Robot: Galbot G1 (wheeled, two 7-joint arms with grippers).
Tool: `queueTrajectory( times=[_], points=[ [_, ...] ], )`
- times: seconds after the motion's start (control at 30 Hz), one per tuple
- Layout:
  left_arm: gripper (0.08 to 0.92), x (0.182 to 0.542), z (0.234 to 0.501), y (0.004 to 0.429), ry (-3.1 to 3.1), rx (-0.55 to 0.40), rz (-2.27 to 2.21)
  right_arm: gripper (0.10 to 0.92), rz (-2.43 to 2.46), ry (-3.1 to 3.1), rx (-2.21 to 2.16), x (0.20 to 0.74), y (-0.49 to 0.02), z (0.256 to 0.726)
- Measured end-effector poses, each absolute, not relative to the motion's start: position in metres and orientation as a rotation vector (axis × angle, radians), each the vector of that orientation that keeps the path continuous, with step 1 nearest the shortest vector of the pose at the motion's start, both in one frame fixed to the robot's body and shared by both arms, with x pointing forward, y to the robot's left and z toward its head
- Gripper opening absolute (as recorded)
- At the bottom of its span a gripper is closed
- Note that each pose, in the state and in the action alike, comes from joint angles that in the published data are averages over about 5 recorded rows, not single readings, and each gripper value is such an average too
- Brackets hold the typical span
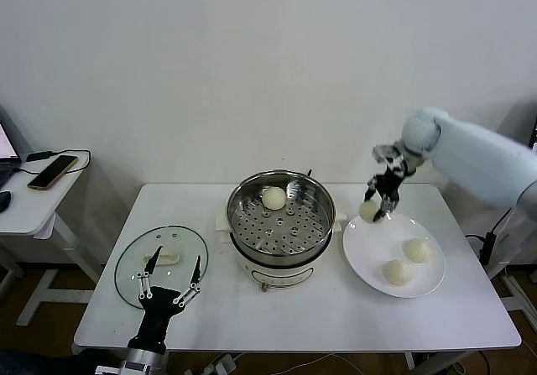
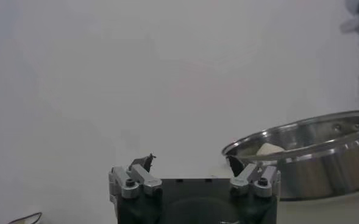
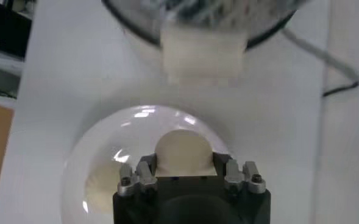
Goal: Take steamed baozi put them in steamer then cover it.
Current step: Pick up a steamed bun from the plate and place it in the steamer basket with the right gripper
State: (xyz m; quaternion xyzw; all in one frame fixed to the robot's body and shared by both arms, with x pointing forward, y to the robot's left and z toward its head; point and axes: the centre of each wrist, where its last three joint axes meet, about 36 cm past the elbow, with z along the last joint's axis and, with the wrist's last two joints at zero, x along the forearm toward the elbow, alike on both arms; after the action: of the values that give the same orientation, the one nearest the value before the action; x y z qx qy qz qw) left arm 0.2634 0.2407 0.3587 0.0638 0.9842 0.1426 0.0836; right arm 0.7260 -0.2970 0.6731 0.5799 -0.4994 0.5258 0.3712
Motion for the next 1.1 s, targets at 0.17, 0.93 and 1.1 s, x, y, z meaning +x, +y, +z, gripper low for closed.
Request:
queueTrajectory(
  times=[0.17,0.93,1.1],
  points=[
    [0.823,0.264,0.359,0.239,2.935,0.197,0.42,0.645,1.374,-1.269,1.533,0.723,-0.252,0.704],
    [0.823,0.268,0.36,0.238,2.927,0.197,0.412,0.628,1.442,-1.186,1.652,0.716,-0.039,0.657],
    [0.823,0.268,0.361,0.238,2.925,0.197,0.411,0.628,1.445,-1.169,1.652,0.715,-0.021,0.639]
  ],
)
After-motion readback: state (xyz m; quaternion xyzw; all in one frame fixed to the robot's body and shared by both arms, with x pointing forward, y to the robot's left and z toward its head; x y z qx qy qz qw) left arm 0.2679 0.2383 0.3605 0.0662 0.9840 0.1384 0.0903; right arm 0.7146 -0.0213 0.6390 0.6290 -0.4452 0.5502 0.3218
